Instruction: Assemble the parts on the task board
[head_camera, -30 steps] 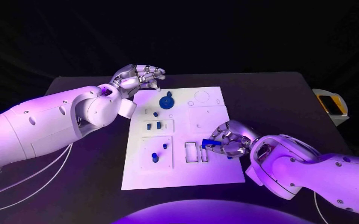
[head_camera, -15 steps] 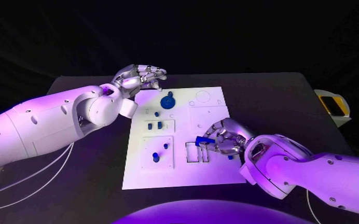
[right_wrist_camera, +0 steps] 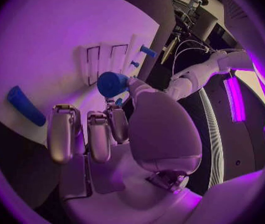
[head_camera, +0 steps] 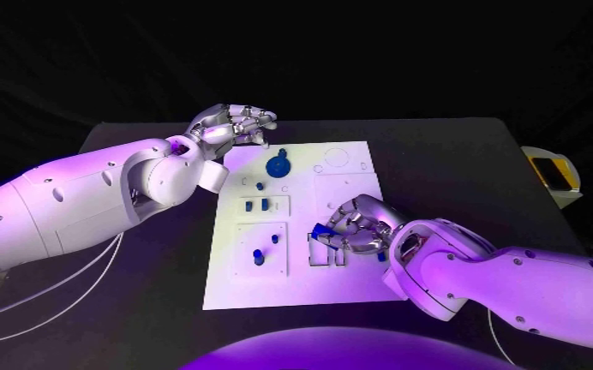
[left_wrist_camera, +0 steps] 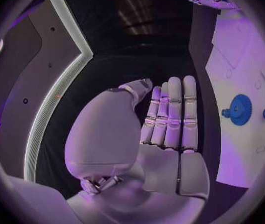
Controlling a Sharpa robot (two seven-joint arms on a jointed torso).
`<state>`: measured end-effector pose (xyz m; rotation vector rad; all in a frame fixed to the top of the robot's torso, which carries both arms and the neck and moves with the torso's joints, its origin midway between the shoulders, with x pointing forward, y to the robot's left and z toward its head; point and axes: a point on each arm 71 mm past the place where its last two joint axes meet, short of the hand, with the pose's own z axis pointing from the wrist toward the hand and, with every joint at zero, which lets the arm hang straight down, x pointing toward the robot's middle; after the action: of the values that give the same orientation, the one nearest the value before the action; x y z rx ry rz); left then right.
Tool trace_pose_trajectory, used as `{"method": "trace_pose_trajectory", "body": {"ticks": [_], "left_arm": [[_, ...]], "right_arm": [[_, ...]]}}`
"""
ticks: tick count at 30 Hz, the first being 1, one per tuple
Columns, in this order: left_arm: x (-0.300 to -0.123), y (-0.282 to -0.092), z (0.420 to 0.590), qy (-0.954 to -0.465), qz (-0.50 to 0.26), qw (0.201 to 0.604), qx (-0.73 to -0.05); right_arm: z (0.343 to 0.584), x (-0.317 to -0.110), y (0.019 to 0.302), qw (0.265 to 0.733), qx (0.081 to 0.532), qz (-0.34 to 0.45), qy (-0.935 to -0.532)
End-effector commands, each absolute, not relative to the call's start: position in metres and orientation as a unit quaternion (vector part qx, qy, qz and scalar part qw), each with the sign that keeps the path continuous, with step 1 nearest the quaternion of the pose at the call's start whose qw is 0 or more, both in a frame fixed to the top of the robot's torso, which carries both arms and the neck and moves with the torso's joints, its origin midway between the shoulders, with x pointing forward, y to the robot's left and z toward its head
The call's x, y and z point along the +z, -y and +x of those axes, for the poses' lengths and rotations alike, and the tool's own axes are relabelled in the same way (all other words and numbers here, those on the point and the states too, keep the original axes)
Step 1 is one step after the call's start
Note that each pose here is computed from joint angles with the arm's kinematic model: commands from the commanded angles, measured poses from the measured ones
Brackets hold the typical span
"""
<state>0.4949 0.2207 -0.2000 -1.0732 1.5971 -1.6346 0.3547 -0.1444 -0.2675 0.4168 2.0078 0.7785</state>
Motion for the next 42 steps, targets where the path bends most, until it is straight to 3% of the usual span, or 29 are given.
{"method": "trace_pose_trajectory", "body": {"ticks": [1,42], "left_arm": [[-0.1987,-0.2186,0.4940,-0.602,-0.401,0.296,-0.624],[-0.1986,-0.2198,0.4937,-0.603,-0.400,0.295,-0.624]], "right_arm": [[0.3535,-0.2729,0.1425,0.444,0.299,0.137,-0.833],[0.3504,-0.2728,0.1422,0.455,0.292,0.099,-0.836]]}}
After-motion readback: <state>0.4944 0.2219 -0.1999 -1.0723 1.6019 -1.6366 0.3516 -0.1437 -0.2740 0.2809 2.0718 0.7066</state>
